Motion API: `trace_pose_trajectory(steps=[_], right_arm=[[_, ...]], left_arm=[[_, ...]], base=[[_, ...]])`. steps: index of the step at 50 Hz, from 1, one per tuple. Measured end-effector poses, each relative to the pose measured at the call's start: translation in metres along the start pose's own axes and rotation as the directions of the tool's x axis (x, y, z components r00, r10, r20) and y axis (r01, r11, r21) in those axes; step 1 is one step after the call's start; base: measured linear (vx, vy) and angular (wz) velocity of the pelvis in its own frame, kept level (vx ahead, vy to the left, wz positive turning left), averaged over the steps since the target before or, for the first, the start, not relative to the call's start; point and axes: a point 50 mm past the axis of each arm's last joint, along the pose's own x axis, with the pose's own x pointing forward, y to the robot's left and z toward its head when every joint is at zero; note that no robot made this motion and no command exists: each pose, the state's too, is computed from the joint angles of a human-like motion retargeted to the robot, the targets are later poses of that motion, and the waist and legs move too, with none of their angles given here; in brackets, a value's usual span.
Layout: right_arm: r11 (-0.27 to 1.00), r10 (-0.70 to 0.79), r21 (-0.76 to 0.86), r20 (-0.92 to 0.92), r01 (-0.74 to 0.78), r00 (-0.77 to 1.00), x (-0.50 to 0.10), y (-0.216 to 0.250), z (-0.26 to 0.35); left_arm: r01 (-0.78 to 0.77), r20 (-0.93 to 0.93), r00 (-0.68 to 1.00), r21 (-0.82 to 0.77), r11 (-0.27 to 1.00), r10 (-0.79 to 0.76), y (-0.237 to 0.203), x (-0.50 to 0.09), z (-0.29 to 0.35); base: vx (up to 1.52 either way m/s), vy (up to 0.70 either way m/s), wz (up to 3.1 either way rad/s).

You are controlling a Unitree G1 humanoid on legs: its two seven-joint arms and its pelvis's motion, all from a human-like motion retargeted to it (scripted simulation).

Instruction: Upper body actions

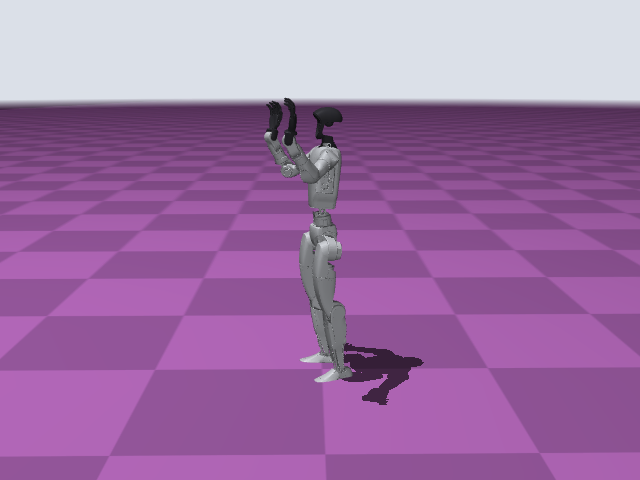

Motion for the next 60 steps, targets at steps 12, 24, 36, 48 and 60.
trace_pose_trajectory(steps=[12, 24, 36, 48, 60], right_arm=[[0.996, 0.084, -0.007, 0.451, -0.091, 0.889, 0.012, 0.011, 0.064], [0.997, 0.053, -0.071, 0.132, -0.044, 0.99, 0.0, 0.006, 0.011], [0.997, -0.01, -0.076, -0.26, -0.01, 0.966, -0.026, -0.007, -0.046], [0.997, 0.076, 0.008, 0.052, -0.076, 0.996, -0.009, 0.006, 0.003], [0.983, 0.16, -0.007, 0.504, -0.181, 0.849, -0.003, 0.02, 0.071]], left_arm=[[0.149, 0.475, 0.858, 0.132, 0.98, -0.194, -0.023, 0.006, 0.073], [0.079, 0.045, 0.996, -0.039, 0.996, -0.078, -0.02, -0.005, 0.01], [-0.136, -0.302, 0.946, -0.042, 0.99, 0.117, 0.008, -0.035, -0.056], [-0.036, -0.056, 0.998, -0.052, 0.998, 0.033, -0.002, -0.02, -0.021], [0.268, 0.459, 0.86, -0.032, 0.963, -0.224, -0.038, -0.013, 0.074]], base=[[0.0, 0.0, 0.0], [0.0, 0.0, 0.0], [0.0, 0.0, 0.0], [0.0, 0.0, 0.0], [0.0, 0.0, 0.0]])
